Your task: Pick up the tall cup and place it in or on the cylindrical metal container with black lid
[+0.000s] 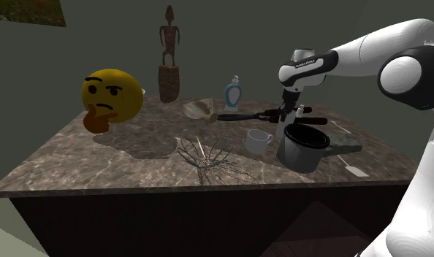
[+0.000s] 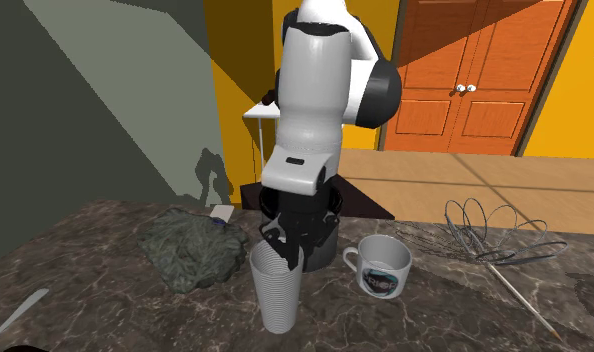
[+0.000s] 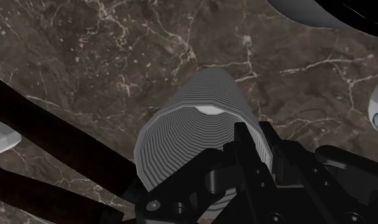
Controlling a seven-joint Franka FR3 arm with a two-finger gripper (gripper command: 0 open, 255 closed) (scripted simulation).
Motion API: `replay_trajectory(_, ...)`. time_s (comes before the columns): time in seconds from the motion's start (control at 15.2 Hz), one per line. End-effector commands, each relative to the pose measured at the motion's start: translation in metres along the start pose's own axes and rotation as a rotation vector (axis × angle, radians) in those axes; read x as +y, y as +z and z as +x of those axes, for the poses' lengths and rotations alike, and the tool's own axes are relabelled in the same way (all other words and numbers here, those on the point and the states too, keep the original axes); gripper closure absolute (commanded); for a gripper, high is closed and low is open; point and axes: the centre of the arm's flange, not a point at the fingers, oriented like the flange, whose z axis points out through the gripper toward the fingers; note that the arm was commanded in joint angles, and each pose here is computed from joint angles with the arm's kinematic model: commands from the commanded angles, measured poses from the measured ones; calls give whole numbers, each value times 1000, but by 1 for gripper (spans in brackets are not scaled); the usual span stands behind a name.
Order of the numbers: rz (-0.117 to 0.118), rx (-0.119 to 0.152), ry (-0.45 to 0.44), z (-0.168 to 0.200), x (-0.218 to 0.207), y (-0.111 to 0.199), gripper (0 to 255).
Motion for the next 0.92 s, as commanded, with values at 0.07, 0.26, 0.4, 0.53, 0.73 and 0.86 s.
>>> replay_trajectory(0.07, 0, 0, 0, 0, 1, -13, 255)
replay_trajectory(0.26, 0, 0, 0, 0, 3, -29, 255)
replay_trajectory(0.4, 0, 0, 0, 1, 4, -39, 255)
replay_trajectory(0.53, 0, 0, 0, 1, 5, -50, 255)
replay_trajectory(0.73, 0, 0, 0, 1, 6, -66, 255)
replay_trajectory(0.86, 0, 0, 0, 1, 7, -76, 255)
